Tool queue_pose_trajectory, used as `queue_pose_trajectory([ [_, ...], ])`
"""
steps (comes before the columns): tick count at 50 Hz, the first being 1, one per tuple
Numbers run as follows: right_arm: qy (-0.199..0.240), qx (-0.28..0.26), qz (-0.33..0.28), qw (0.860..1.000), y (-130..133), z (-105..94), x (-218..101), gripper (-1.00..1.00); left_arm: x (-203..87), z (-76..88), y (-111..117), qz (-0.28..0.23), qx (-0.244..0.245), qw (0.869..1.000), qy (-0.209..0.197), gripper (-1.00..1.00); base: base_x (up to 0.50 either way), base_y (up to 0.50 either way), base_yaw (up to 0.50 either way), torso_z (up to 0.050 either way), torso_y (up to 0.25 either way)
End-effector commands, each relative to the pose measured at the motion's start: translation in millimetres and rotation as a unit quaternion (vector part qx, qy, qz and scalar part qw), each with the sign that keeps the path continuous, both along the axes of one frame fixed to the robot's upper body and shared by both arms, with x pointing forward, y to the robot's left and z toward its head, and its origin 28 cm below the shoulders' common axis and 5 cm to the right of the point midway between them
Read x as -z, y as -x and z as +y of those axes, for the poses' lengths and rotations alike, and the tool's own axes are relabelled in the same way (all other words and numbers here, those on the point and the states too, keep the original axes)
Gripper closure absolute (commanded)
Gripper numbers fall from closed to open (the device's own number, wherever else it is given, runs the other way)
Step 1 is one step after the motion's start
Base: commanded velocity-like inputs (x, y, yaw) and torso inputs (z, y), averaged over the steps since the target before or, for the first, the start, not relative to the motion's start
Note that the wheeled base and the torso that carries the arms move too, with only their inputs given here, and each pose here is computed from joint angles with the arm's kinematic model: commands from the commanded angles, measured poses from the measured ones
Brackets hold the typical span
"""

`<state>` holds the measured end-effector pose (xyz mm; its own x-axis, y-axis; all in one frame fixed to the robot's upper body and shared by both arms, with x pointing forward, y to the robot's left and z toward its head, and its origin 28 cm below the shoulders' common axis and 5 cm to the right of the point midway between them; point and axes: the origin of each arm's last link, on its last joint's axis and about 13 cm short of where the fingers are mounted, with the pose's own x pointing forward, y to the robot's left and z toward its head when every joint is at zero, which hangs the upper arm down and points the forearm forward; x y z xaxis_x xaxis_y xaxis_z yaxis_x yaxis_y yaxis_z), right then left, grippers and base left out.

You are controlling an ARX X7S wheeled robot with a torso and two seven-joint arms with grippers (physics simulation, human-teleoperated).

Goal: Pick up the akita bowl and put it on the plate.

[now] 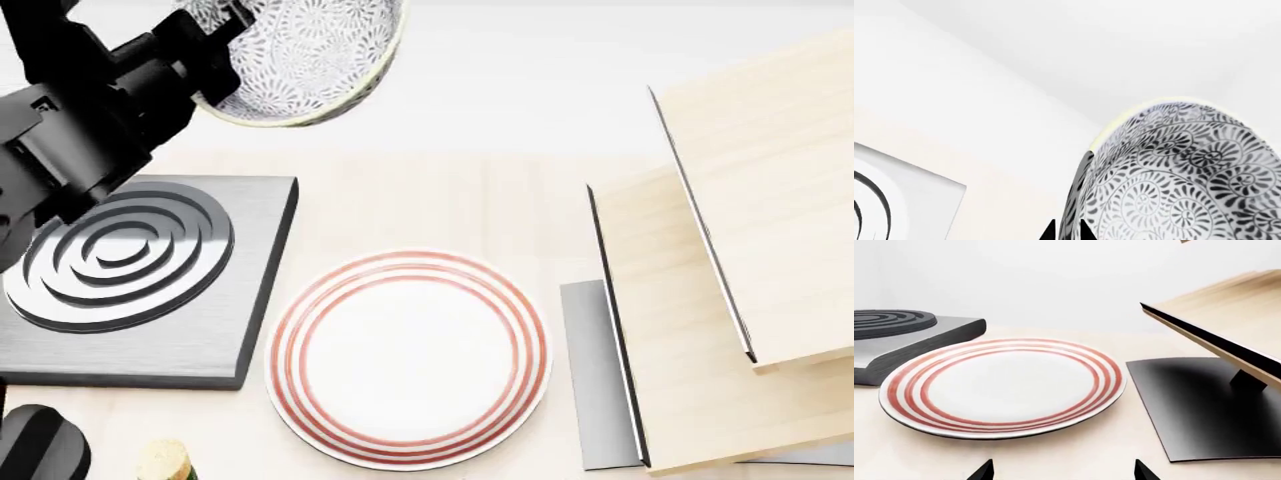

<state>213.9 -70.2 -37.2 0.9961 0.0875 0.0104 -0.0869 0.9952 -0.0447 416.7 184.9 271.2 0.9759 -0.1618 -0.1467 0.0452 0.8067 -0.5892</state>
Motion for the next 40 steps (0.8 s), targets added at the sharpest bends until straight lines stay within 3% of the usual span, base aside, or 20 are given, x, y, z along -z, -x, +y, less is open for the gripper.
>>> queue_pose_trajectory([
  [1,0.001,-0.003,0.004,1.000,0,1.6,3,-1.00,13,-7.5,-2,0.026,0.018,0.999,-0.020,1.00,0.00,0.00,0.00,0.000,0.000],
  [23,0.003,-0.006,0.005,1.000,0,2.1,5,-1.00,50,-26.2,-6,0.060,0.052,0.995,-0.063,1.00,0.00,0.00,0.00,0.000,0.000],
  [40,0.004,-0.008,0.009,1.000,1,3.2,6,-1.00,77,-34.7,-2,0.086,0.062,0.992,-0.066,1.00,0.00,0.00,0.00,-0.001,0.000],
])
